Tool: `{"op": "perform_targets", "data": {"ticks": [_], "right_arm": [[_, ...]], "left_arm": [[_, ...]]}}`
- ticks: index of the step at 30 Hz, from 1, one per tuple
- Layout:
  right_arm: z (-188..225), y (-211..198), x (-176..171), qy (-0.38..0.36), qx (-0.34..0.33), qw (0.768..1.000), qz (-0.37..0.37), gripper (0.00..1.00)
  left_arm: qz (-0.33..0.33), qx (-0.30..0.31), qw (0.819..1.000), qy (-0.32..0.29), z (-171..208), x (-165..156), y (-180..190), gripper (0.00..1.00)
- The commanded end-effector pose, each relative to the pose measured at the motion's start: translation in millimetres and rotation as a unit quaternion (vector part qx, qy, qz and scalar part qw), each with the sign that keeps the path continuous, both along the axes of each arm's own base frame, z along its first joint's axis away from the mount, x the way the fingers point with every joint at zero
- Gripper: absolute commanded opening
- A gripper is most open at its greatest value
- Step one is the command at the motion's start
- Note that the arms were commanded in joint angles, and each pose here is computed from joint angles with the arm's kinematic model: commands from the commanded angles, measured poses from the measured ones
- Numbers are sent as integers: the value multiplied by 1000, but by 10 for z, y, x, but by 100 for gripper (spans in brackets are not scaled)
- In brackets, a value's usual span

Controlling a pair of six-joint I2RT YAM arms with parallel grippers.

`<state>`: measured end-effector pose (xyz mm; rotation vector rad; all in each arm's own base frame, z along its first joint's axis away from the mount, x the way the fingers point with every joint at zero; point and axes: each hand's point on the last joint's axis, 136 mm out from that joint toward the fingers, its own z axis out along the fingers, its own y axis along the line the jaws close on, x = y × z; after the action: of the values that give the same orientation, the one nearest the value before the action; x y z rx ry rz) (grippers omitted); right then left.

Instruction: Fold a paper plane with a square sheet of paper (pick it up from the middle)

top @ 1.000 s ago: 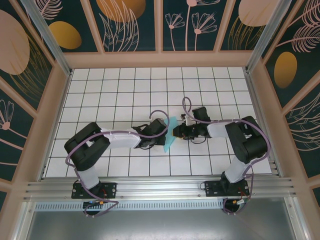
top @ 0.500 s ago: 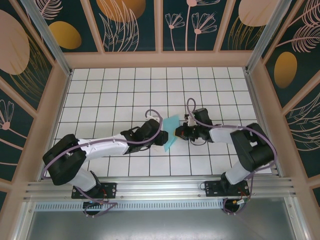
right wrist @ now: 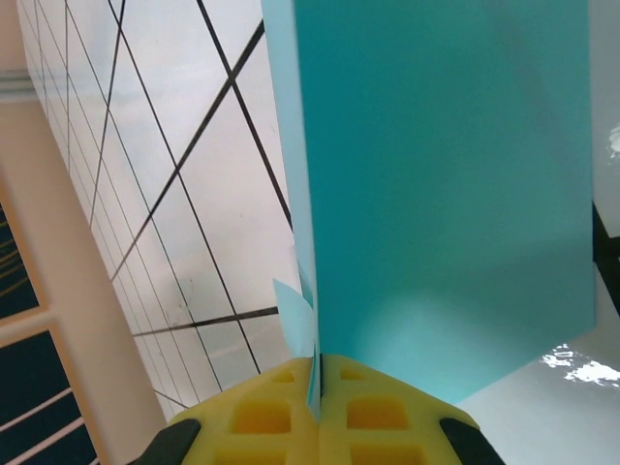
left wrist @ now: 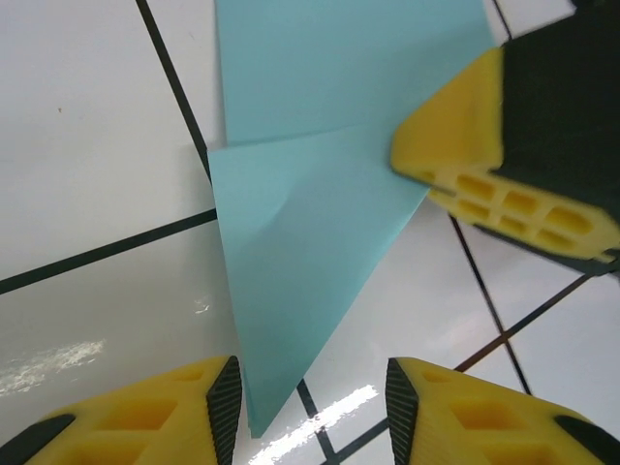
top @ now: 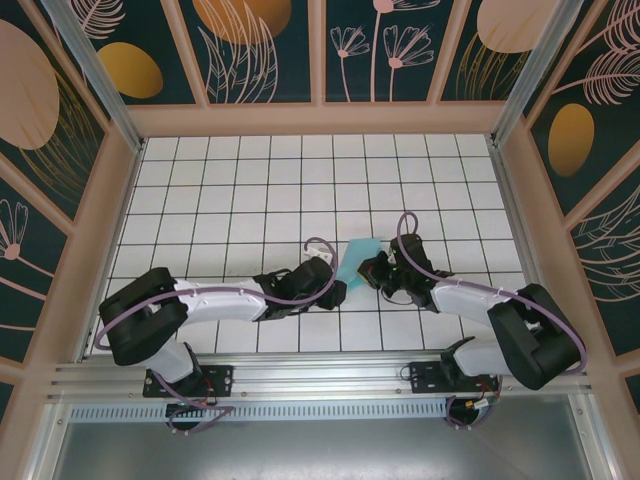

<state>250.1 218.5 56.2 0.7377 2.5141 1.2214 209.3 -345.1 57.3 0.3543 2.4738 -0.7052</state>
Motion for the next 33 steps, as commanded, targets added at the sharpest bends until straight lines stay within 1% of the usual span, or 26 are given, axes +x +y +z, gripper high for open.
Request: {"op": "perform_targets", "data": {"ticks": [1, 9, 10, 18, 27, 31, 33], "right_arm": [[77, 6, 67, -5, 11, 1000, -22, 6], [99, 84, 111, -5, 5, 1000, 1, 7], [89, 89, 111, -3, 4, 1000, 2, 7], [91, 120, 126, -2, 5, 1000, 9, 7], [102, 130, 127, -1, 3, 1000, 13, 8], [113, 109, 130, -4, -8, 1000, 14, 15], [119, 95, 125, -7, -14, 1000, 17, 17]], "left_arm": [[-9, 12, 999, -30, 17, 81, -121, 48], [-1, 45, 997, -60, -5, 194, -203, 48], [0, 60, 996, -60, -85, 206, -191, 48], [8, 103, 993, -65, -232, 258, -132, 43], [14, 120, 990, -66, -321, 273, -89, 34], [18, 120, 990, -67, -313, 283, -79, 29], [21, 122, 990, -67, -323, 286, -67, 26]]}}
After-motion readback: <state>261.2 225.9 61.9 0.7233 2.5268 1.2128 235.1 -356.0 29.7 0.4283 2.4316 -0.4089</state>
